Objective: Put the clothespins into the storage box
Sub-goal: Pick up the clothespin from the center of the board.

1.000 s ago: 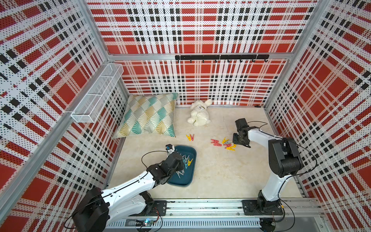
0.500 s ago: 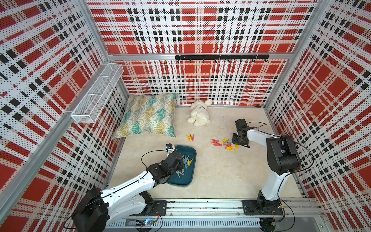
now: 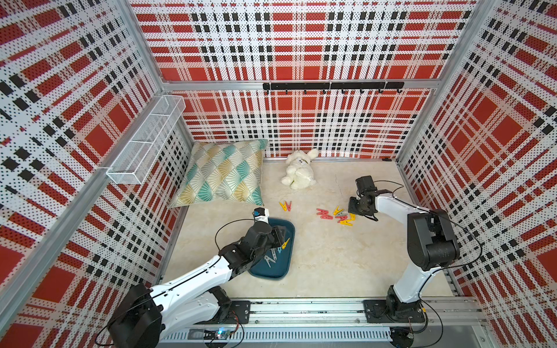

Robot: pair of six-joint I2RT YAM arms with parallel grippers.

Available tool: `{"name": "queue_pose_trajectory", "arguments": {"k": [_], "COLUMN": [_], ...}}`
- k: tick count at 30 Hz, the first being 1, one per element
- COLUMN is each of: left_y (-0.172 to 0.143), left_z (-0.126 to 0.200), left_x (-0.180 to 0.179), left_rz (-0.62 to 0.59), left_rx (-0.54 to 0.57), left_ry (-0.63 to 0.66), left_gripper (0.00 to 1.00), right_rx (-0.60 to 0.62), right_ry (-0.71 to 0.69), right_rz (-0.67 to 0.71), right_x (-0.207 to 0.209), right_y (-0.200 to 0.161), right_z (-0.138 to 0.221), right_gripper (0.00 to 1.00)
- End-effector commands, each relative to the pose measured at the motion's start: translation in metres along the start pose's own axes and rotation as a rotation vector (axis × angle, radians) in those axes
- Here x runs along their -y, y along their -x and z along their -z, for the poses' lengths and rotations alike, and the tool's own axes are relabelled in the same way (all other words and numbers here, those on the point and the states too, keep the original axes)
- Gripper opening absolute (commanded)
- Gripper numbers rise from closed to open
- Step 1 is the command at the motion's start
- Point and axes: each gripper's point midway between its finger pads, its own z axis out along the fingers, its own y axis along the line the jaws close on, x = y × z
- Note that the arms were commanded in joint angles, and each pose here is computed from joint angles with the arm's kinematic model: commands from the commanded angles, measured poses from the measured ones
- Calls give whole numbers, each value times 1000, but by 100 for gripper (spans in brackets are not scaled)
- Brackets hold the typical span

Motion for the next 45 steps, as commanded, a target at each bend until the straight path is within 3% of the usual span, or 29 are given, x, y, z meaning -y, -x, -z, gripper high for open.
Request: {"name": "queue_pose_trajectory", "arguments": {"k": [1,27,35,45], "left_y": [16,4,7,3], "left_z": [-3,-37,-39,-44], "left_x": [28,63,82,83], "left_rz": [22,36,65,62], "left_rx": [40,-28,-27,-34], "left_ry": [-118,-260,-330,-320], "left_gripper": [45,48,50,50], "right_rx": [26,6,-16,-41], "right_ry": [113,541,613,651], "right_rz": [-15,82,107,136], "right_x": [-21,-202,-233,-256], "right_y": [3,-39,-54,-74], "right_z": [23,108,122,129], "right_gripper": [0,0,2,3]}}
